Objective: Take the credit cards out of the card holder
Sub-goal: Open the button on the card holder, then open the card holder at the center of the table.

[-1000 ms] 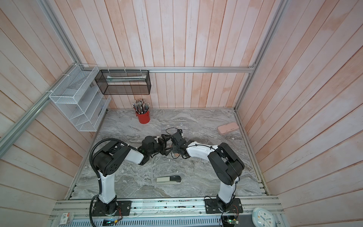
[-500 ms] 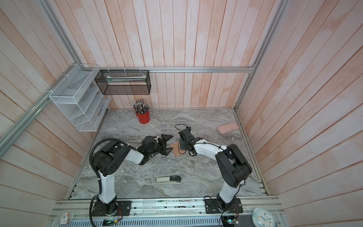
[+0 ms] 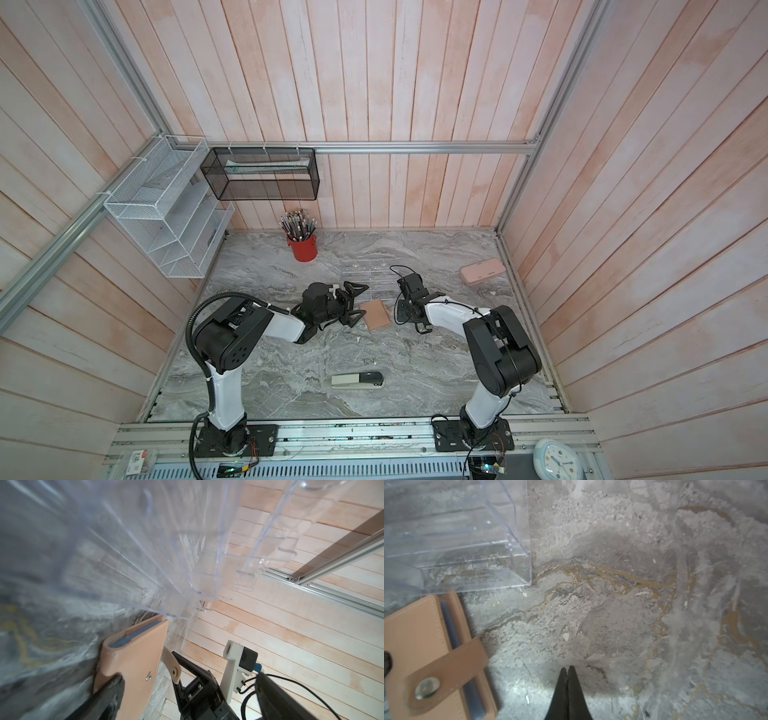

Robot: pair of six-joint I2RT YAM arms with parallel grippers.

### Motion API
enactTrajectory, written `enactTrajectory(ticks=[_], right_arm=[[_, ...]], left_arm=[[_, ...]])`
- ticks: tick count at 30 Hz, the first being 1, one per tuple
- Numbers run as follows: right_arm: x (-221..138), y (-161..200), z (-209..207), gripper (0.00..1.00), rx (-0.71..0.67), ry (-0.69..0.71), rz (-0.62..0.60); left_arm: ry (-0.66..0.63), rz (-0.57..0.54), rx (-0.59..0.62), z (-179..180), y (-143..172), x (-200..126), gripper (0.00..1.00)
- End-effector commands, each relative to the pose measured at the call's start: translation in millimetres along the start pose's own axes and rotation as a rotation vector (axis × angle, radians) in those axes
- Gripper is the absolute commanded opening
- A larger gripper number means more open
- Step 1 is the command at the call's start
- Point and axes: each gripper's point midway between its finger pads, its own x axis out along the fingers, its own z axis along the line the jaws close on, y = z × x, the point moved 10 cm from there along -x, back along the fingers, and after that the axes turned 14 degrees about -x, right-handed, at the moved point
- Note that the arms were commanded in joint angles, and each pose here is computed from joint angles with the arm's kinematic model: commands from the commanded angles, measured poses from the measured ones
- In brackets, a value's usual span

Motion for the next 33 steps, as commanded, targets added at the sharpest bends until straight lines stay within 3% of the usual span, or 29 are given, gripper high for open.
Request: enactTrajectory(ticks=[1,3,8,13,21,33], right_arm=[[-16,-4,2,0.10,0.004,-0.056,-0.048],[-25,-5,4,0.20,0.008,-0.088,-0.074],[-48,0,14,0.56,0.018,-0.233,-0.135],[-53,10,18,0.74,0.023,-0.339,-0.130],[-48,15,32,0.80,0.025,-0.554,-0.137],[-18,7,43,0.80,0.022,-0.630,-0.105]], left_arm=[[-0.116,-0.057,0.008,17,-10,-2,1.00],[-0.109,-0.034,0.027,13,-8,-2,1.00],[-0.083,0.006,0.083,-6,1,-5,1.00],[-0.052,0.021,0.154,-33,12,-14,1.00],[-0.025,0.015,0.181,-41,15,-42,1.00],[-0.063,0.036,0.218,-30,15,-63,1.00]])
